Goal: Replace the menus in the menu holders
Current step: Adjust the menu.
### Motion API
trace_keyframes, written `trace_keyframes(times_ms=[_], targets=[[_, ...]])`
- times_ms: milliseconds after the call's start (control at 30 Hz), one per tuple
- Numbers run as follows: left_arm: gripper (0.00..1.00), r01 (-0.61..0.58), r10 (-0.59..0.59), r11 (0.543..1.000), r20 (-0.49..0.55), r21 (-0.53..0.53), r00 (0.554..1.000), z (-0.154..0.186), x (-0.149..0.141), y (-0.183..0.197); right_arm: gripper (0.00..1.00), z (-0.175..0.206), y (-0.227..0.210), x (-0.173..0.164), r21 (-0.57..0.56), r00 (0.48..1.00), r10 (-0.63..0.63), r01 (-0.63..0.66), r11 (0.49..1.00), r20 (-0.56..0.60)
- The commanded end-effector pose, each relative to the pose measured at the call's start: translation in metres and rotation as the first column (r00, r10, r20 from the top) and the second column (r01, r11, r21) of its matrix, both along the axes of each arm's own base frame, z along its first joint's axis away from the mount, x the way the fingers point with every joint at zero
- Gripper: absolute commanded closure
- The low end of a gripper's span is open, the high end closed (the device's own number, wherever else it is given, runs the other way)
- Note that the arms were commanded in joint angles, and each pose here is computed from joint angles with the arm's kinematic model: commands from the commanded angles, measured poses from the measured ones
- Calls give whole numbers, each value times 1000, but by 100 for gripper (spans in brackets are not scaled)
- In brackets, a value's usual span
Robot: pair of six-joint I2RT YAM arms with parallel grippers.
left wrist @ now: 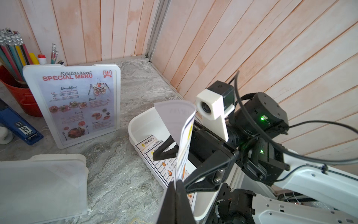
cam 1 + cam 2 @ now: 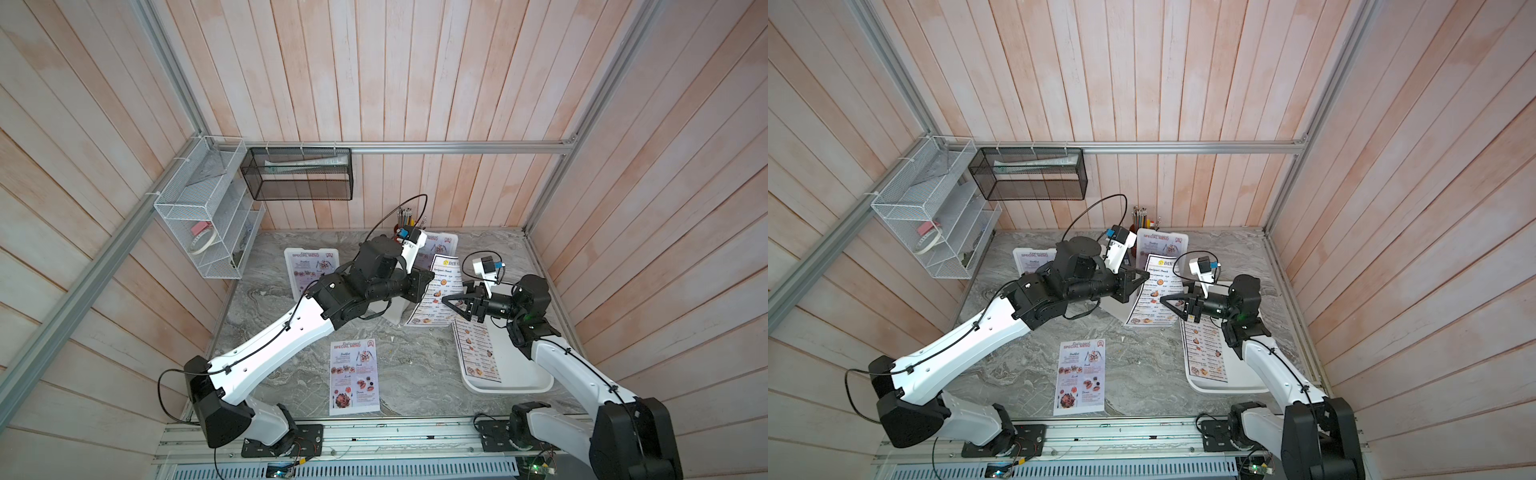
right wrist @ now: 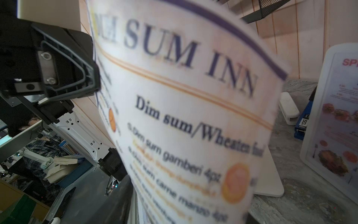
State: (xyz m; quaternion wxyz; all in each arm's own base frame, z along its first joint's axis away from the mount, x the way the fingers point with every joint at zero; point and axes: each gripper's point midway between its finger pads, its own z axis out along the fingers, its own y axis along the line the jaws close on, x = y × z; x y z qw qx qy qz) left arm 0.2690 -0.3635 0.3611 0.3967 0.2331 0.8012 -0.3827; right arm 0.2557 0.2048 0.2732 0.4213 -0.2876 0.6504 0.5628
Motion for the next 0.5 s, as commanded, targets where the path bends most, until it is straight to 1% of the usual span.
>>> trace_keyframes(times_ms=[0, 267, 467], targets=[[100, -6, 6, 1000, 14, -26, 1000, 9, 0, 7, 39, 11, 0, -11, 10, 998, 19, -20, 1000, 55], [100, 1, -1, 999, 15, -32, 1000, 10, -2, 9, 39, 2, -8, -7, 22, 1000, -31, 31, 999, -4], [100, 36, -35, 998, 13, -55, 999, 16, -8, 5, 36, 6, -8, -4, 37, 1000, -18, 19, 999, -12]])
